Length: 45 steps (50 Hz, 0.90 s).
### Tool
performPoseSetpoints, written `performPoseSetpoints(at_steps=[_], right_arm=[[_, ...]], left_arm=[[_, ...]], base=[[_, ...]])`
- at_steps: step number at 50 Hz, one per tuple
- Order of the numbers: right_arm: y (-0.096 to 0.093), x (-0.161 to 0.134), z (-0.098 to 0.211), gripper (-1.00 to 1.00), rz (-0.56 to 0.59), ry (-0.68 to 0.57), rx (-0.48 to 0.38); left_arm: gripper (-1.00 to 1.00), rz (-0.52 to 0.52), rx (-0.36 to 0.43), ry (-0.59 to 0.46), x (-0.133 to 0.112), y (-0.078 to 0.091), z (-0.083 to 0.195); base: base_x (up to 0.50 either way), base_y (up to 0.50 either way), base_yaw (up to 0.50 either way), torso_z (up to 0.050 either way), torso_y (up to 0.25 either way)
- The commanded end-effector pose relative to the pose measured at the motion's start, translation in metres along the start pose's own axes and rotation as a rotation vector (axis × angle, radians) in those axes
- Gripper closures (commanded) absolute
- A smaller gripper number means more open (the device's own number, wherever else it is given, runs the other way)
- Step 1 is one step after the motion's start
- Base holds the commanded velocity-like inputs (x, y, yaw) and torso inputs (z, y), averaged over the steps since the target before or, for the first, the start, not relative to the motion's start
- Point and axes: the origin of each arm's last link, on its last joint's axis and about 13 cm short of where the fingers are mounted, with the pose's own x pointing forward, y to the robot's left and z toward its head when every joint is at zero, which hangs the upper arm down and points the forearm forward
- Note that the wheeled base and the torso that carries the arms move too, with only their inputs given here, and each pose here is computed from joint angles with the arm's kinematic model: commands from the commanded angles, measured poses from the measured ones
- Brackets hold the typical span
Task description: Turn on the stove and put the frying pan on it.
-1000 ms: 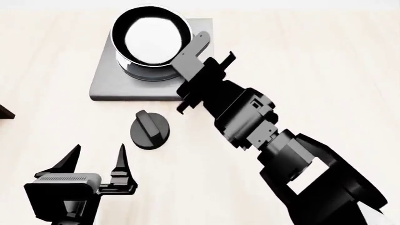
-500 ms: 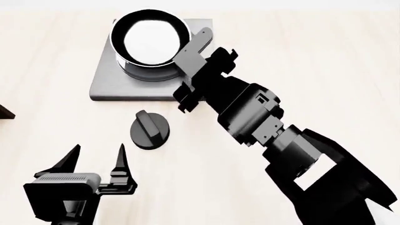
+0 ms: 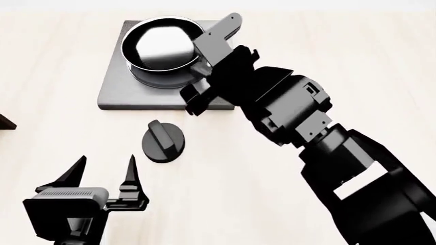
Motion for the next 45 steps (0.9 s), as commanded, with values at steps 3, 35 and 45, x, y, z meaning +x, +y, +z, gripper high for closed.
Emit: performPoseSetpoints(at_steps=[3,35,45], right_arm=[[-0.006,-0.013,0.014,-1.0,0.026,-0.035,0.038],[0.0,-0.128,-0.02,-1.0,-0.184,-0.489,0.073],[0.019,-0.175,-0.058,-1.0,-0.311,-0.685,0.111]], left_arm=[[-1.0,0.0,0.001,-0.003,0.0,-0.001,0.001],[-1.0,0.018,-0.012,-0.092,0.002,-0.002,0.019],[-1.0,0.052,-0.038,-0.226,0.003,0.0,0.037]], base=[[0.0,0.0,0.0,0.0,0.0],[0.0,0.0,0.0,0.0,0.0],[0.0,0.0,0.0,0.0,0.0]])
